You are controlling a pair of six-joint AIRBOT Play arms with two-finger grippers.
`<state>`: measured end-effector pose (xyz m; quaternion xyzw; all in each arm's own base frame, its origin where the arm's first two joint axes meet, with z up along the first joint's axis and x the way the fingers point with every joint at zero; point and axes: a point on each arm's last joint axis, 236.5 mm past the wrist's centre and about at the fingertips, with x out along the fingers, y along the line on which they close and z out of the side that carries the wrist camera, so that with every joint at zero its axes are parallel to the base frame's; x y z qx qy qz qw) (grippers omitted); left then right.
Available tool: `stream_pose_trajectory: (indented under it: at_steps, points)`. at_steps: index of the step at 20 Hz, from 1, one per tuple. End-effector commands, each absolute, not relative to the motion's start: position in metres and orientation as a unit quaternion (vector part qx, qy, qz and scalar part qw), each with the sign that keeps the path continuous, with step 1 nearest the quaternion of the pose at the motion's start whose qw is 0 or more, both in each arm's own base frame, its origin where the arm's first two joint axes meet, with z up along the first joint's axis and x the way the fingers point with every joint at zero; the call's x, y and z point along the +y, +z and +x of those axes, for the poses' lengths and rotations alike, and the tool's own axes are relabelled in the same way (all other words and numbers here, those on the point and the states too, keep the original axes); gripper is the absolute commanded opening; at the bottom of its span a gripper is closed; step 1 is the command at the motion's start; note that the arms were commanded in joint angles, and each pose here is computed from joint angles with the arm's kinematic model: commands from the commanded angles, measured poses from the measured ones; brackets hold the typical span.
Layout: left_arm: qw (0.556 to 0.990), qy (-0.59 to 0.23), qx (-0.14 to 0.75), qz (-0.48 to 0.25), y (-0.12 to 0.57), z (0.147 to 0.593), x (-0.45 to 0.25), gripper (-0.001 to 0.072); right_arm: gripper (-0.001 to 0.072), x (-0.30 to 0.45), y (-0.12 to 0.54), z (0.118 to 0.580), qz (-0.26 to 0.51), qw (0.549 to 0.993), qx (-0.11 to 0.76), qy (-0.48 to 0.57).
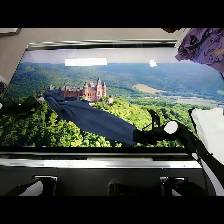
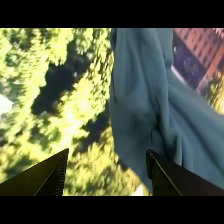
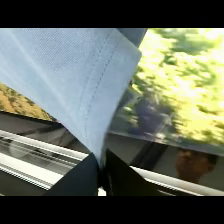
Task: Fold the clothes and pants, and hang the long-sleeved shirts on hangers.
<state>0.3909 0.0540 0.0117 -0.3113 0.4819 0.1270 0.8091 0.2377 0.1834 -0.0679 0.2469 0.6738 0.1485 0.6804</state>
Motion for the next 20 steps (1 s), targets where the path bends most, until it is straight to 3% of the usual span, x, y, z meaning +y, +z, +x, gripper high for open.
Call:
stream_pose_trajectory:
  at_steps: [1, 8, 9, 11, 15, 20]
  points:
    - [0.807, 0.124, 0.428, -0.387, -0.029, 0.437, 0.076, 0.0523, 0.003, 0.179, -0.068, 0.236, 0.242, 0.68, 0.679, 0.138]
    - [0.798, 0.089, 0.443, -0.398, -0.074, 0.493, 0.058, 0.048, 0.0031, 0.178, -0.068, 0.243, 0.261, 0.684, 0.671, 0.119]
    - [0.797, 0.084, 0.445, -0.399, -0.077, 0.499, 0.054, 0.0356, 0.0031, 0.178, -0.068, 0.244, 0.263, 0.685, 0.669, 0.117]
    - [0.803, 0.075, 0.44, -0.395, -0.07, 0.508, 0.048, 0.0015, 0.0031, 0.178, -0.068, 0.244, 0.263, 0.684, 0.67, 0.118]
    - [0.84, 0.059, 0.381, -0.382, -0.001, 0.526, 0.06, 0.0014, 0.003, 0.174, -0.049, 0.27, 0.239, 0.719, 0.64, 0.125]
    - [0.93, 0.022, 0.237, -0.28, 0.201, 0.512, 0.074, 0.0013, 0.003, 0.163, 0.083, 0.36, 0.15, 0.838, 0.499, 0.16]
